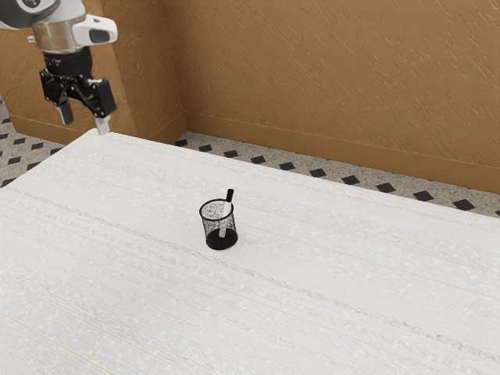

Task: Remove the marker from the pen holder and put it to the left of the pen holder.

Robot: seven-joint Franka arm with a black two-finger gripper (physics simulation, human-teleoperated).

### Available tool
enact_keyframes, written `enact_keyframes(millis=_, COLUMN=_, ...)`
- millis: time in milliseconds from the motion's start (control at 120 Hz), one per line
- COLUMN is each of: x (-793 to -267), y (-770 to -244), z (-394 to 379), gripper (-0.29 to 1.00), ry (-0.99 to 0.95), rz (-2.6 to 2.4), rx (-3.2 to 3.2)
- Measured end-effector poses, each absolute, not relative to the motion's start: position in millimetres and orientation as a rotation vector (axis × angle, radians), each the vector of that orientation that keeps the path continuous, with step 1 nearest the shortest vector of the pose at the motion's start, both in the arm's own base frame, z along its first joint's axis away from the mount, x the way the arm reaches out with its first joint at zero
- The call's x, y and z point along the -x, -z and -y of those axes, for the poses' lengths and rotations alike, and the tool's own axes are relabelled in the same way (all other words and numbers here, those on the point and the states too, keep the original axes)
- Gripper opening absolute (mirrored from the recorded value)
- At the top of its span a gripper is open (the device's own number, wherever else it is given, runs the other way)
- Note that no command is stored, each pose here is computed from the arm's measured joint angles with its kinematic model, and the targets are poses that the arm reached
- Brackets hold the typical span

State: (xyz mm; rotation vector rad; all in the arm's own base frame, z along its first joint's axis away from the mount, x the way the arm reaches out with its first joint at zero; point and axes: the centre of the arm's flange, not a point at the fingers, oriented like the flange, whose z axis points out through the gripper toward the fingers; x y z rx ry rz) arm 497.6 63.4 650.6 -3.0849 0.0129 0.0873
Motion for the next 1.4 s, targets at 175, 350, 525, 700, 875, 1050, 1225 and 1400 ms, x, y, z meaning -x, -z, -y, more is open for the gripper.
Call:
enact_keyframes(millis=175, x=-511.3, y=-634.4, z=-62.9, gripper=0.7, ry=-0.121, rz=-0.061, rx=3.075)
enact_keyframes(millis=350, x=-583.9, y=-525.2, z=-67.4, gripper=0.7, ry=-0.288, rz=-0.059, rx=3.063)
enact_keyframes(millis=525, x=-654.7, y=-447.9, z=-25.9, gripper=0.7, ry=-0.268, rz=-0.151, rx=3.057)
enact_keyframes(millis=700, x=-688.7, y=-416.2, z=10.6, gripper=0.7, ry=-0.185, rz=-0.202, rx=3.079)
enact_keyframes(millis=875, x=-705.2, y=-389.8, z=28.6, gripper=0.7, ry=-0.128, rz=-0.204, rx=3.097)
enact_keyframes(millis=1050, x=-712.6, y=-374.5, z=45.3, gripper=0.7, ry=-0.079, rz=-0.194, rx=3.122)
enact_keyframes(millis=1225, x=-718.6, y=-361.3, z=51.9, gripper=0.7, ry=-0.039, rz=-0.18, rx=3.135)
enact_keyframes(millis=1400, x=-723.7, y=-354.9, z=50.7, gripper=0.7, ry=0.007, rz=-0.161, rx=3.136)
